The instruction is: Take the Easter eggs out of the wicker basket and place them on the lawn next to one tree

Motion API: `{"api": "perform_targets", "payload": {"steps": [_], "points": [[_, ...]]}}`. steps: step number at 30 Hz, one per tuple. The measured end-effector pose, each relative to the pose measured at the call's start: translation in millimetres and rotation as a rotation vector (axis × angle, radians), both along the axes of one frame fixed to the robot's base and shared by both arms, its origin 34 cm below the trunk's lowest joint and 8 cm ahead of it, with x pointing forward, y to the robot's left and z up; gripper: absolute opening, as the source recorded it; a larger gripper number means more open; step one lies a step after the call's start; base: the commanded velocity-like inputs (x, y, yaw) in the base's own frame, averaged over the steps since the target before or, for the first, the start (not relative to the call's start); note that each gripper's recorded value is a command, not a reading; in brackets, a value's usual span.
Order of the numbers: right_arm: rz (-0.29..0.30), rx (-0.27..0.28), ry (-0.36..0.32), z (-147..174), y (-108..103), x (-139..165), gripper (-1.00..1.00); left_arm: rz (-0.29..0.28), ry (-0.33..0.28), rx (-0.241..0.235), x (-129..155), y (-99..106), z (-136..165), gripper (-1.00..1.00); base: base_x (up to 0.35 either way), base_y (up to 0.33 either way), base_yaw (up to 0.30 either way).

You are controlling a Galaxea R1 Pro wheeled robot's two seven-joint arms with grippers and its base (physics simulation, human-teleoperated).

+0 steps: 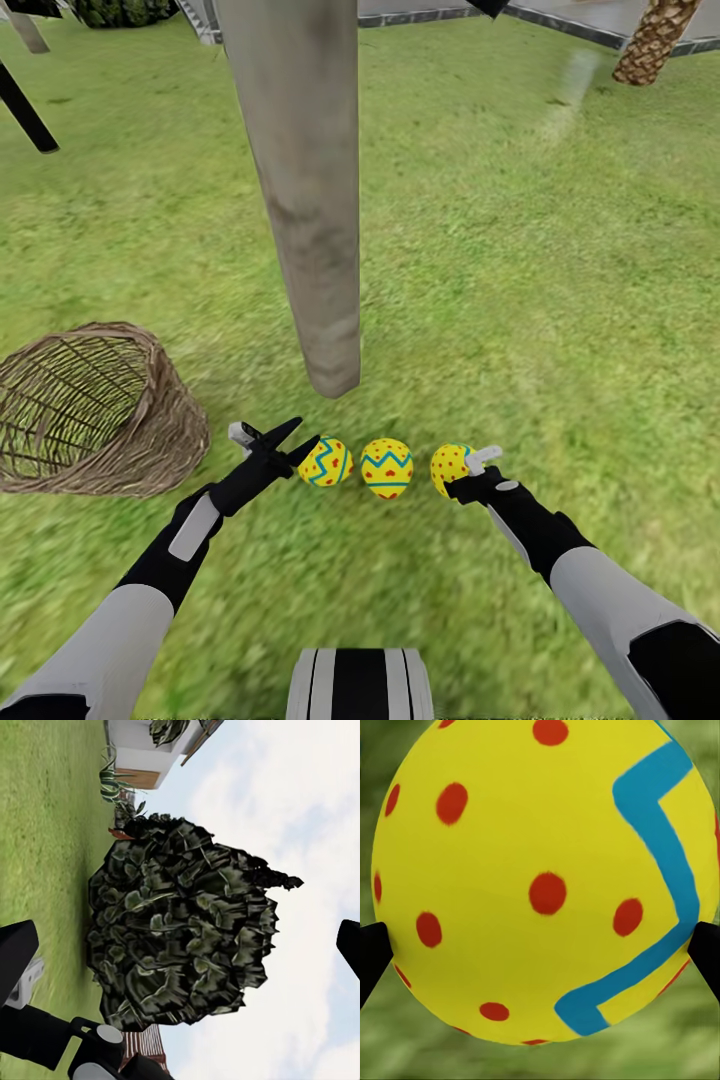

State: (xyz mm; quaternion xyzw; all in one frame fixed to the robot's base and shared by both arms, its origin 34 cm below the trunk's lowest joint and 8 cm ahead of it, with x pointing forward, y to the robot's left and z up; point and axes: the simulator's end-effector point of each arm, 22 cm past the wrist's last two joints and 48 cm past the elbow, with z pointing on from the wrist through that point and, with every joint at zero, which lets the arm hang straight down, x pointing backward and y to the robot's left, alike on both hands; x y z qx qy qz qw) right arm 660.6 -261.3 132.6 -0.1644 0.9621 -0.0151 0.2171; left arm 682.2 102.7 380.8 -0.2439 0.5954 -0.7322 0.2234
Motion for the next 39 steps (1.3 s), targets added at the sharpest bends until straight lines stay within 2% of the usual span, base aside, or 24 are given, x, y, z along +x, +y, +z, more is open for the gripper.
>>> {"api": "perform_targets", "payload": {"steps": [9, 17, 27, 28, 37, 39], "points": [[0.006, 0.020, 0.017, -17.2, 14.1, -6.4, -1.00, -0.003, 0.038, -0.010, -5.2, -6.3, -21.5, 1.00, 0.000, 0.000, 0.000], [0.024, 0.032, -0.022, -21.2, 22.1, 4.9, -1.00, -0.003, 0.069, -0.013, -9.9, -7.1, -40.5, 1.00, 0.000, 0.000, 0.000], [0.011, 0.015, -0.028, -21.2, 22.5, 5.9, -1.00, -0.002, 0.068, -0.014, -9.9, -7.0, -40.2, 1.00, 0.000, 0.000, 0.000], [0.008, 0.012, -0.029, -21.2, 22.8, 6.0, 1.00, -0.002, 0.068, -0.014, -9.9, -7.0, -40.2, 1.00, 0.000, 0.000, 0.000], [0.013, 0.015, -0.020, -23.0, 23.6, 3.4, 1.00, -0.002, 0.069, -0.014, -9.8, -7.0, -40.5, 1.00, 0.000, 0.000, 0.000], [0.021, 0.039, -0.002, -23.1, 27.6, -2.0, 1.00, -0.002, 0.061, -0.014, -8.7, -7.0, -35.8, 1.00, 0.000, 0.000, 0.000]]}}
